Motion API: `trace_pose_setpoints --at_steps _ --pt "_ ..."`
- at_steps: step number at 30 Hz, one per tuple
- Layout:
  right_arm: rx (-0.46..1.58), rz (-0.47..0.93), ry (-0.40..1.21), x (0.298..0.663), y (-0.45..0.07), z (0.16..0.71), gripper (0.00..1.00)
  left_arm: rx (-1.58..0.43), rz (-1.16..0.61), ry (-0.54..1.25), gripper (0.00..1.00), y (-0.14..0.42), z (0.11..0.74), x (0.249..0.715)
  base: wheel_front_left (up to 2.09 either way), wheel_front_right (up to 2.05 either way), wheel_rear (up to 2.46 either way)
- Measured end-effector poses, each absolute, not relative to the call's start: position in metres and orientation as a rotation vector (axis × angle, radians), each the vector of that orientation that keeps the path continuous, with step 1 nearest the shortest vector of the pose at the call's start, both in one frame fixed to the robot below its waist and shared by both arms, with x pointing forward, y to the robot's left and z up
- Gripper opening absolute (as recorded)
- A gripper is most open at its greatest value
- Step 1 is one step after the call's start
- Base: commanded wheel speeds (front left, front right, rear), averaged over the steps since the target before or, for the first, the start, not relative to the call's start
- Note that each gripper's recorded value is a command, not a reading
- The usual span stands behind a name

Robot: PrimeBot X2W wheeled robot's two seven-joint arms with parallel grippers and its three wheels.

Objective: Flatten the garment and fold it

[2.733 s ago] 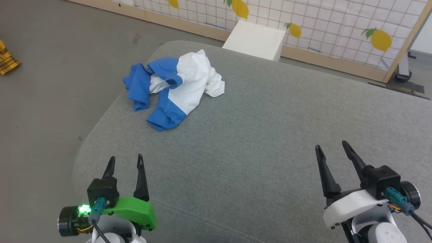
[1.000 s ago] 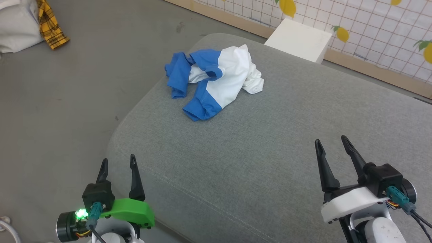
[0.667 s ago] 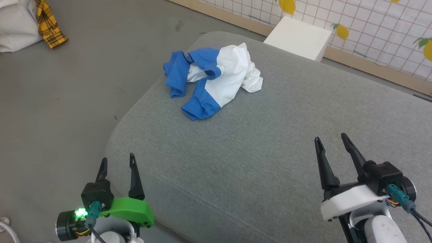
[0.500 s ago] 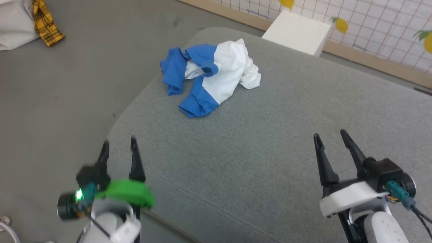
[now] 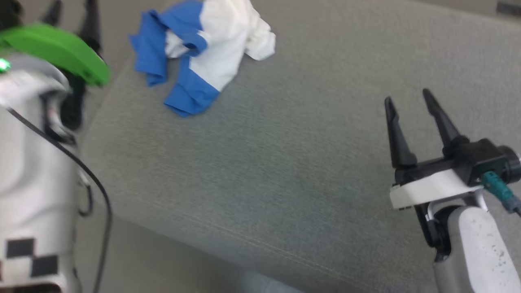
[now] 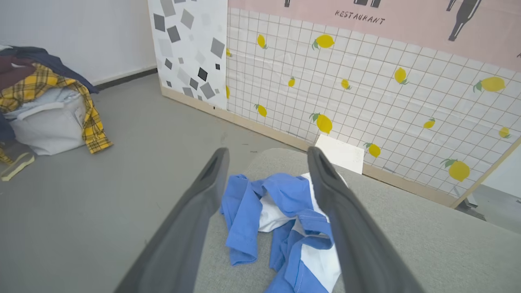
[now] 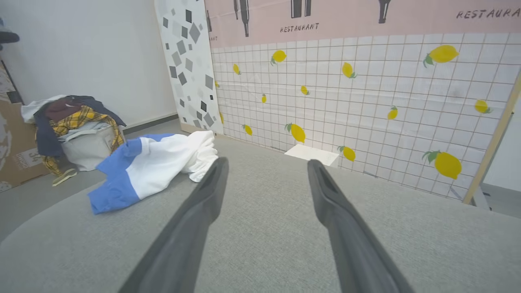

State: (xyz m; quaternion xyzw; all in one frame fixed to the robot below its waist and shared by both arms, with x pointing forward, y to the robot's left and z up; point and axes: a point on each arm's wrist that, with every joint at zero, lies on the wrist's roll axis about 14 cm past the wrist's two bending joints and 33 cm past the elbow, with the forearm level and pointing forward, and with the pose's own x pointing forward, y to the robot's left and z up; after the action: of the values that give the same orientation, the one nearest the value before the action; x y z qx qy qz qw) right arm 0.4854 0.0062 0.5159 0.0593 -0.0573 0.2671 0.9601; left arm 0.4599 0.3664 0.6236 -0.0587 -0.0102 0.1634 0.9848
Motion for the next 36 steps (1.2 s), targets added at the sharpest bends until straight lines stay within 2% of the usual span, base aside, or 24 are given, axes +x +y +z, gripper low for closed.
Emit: trace_pose_setpoints --at_steps 5,10,16,21,25,26,27,28,32,36 --pt "0.129 0.47 -0.068 0.504 -0.019 0.484 1.0 -0.164 0.3 0.131 1.0 0.365 0.608 0.518 0.0 0.0 0.0" --pt "0.135 0.379 -0.014 0.513 -0.054 0.451 1.0 -0.234 0.273 0.365 1.0 0.347 0.55 0.561 0.0 0.0 0.0" --pt "0.131 0.289 0.053 0.513 -0.091 0.417 1.0 -0.305 0.265 0.679 1.0 0.323 0.461 0.578 0.0 0.0 0.0" --pt "0.111 0.221 0.11 0.507 -0.119 0.392 1.0 -0.357 0.23 0.899 1.0 0.294 0.397 0.572 0.0 0.0 0.0" --pt "0.101 0.187 0.12 0.506 -0.133 0.386 1.0 -0.335 0.222 0.983 1.0 0.286 0.373 0.565 0.0 0.0 0.0" --pt "0.101 0.181 0.122 0.506 -0.135 0.386 1.0 -0.325 0.217 0.993 0.53 0.286 0.372 0.564 0.0 0.0 0.0" --pt "0.099 0.176 0.12 0.505 -0.137 0.386 1.0 -0.316 0.213 0.985 0.21 0.286 0.373 0.564 0.0 0.0 0.0" --pt "0.096 0.172 0.12 0.505 -0.139 0.387 1.0 -0.305 0.211 0.961 0.0 0.287 0.377 0.565 0.0 0.0 0.0" --pt "0.091 0.161 0.113 0.502 -0.143 0.393 1.0 -0.188 0.201 0.82 0.0 0.295 0.397 0.572 0.0 0.0 0.0" --pt "0.086 0.146 0.102 0.496 -0.149 0.405 1.0 -0.051 0.196 0.479 0.0 0.308 0.465 0.597 0.0 0.0 0.0"
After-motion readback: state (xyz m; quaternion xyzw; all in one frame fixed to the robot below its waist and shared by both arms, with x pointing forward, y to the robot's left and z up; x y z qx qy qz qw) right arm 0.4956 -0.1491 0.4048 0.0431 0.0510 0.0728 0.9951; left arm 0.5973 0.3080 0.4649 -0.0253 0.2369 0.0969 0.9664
